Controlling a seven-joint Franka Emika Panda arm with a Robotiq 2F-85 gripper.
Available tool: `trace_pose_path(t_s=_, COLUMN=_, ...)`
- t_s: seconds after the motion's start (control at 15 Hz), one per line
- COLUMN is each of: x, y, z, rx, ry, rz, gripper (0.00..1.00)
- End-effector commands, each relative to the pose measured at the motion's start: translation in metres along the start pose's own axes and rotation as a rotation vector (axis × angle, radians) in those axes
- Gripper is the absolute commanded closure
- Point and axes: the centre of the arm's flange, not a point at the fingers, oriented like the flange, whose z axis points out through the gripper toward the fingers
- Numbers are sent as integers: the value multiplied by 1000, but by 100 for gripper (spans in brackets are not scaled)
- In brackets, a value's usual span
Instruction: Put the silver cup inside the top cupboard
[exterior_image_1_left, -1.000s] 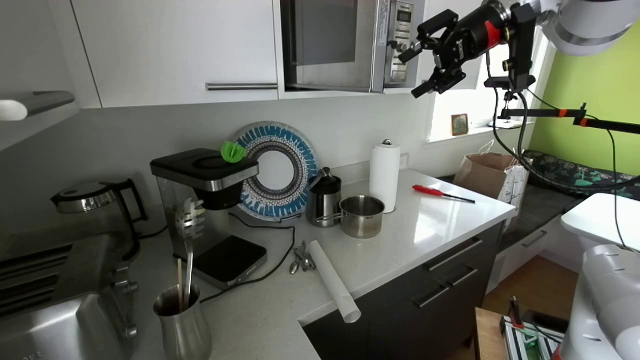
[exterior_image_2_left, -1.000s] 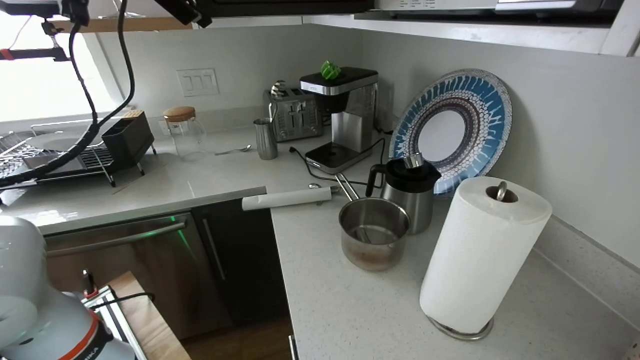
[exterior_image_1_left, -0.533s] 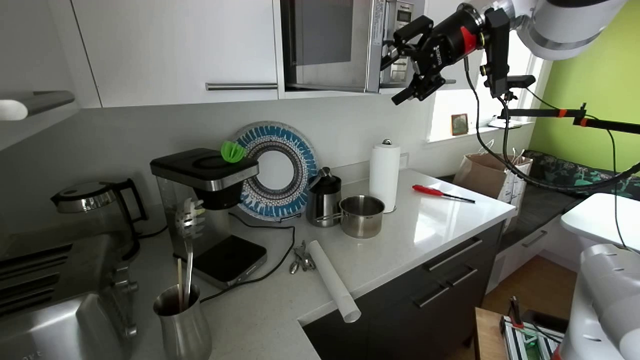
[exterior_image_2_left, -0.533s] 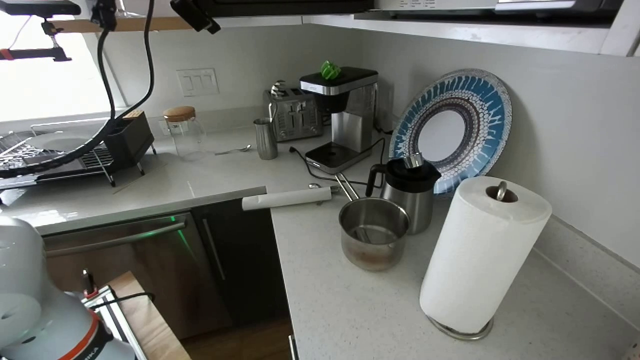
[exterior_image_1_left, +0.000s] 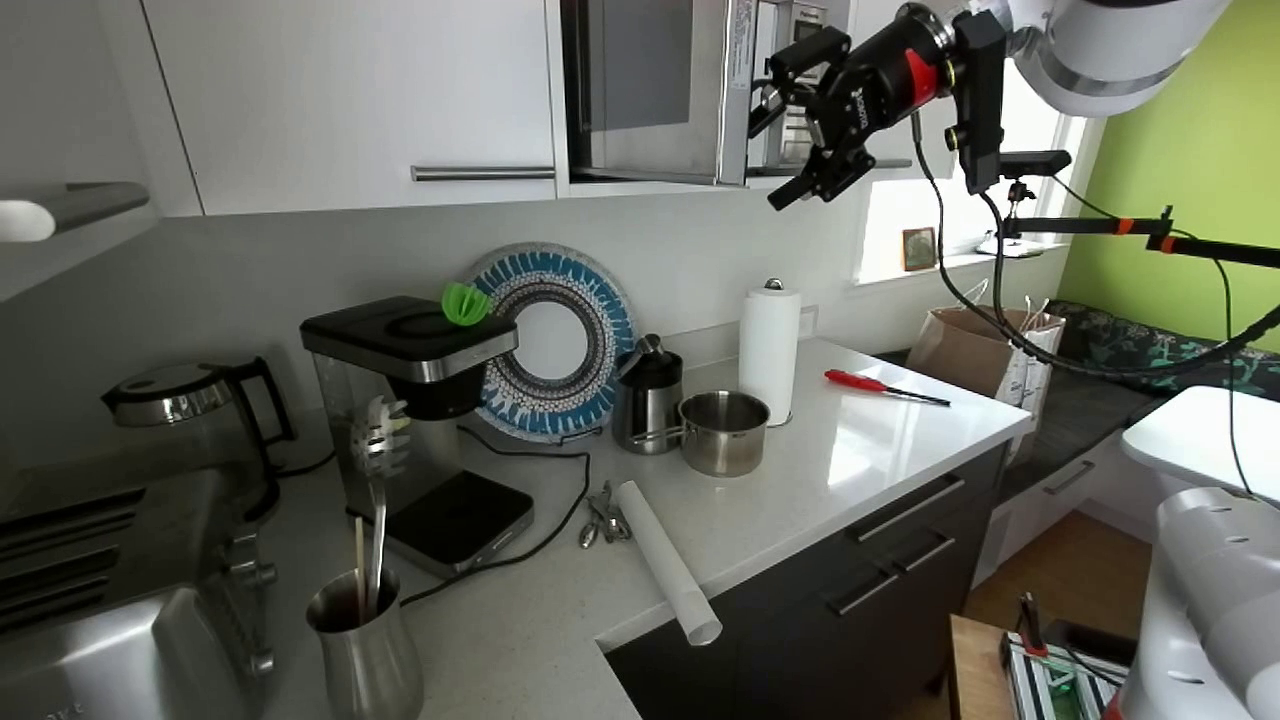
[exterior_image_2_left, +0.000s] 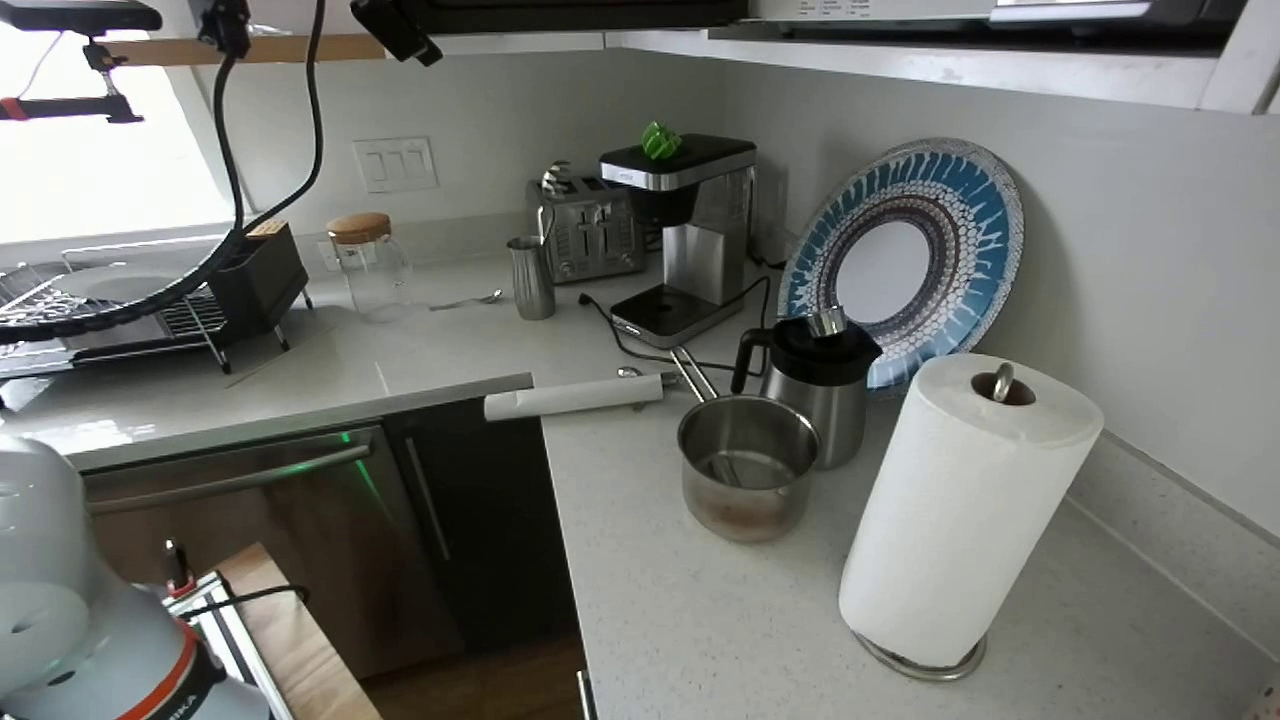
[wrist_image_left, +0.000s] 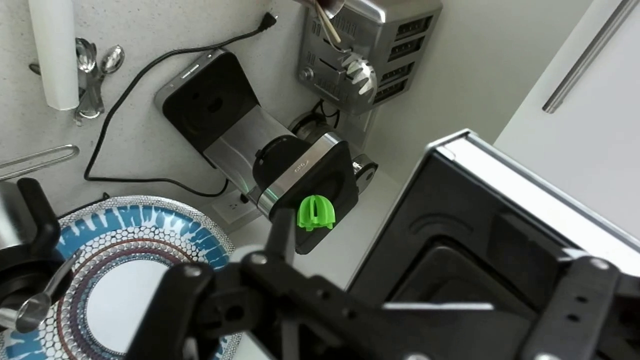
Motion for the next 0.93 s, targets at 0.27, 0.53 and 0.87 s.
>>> trace_pose_path(t_s=0.27, x=4, y=42, z=-76, rx=-100, ry=85, rz=18, gripper=0)
trace_pose_path(t_s=0.53, x=29, y=111, z=-98, rx=-280, ry=259, rz=89, gripper=0)
trace_pose_path(t_s=0.87, x=54, y=167, z=-56, rx=-444, ry=410, rz=218, gripper=0)
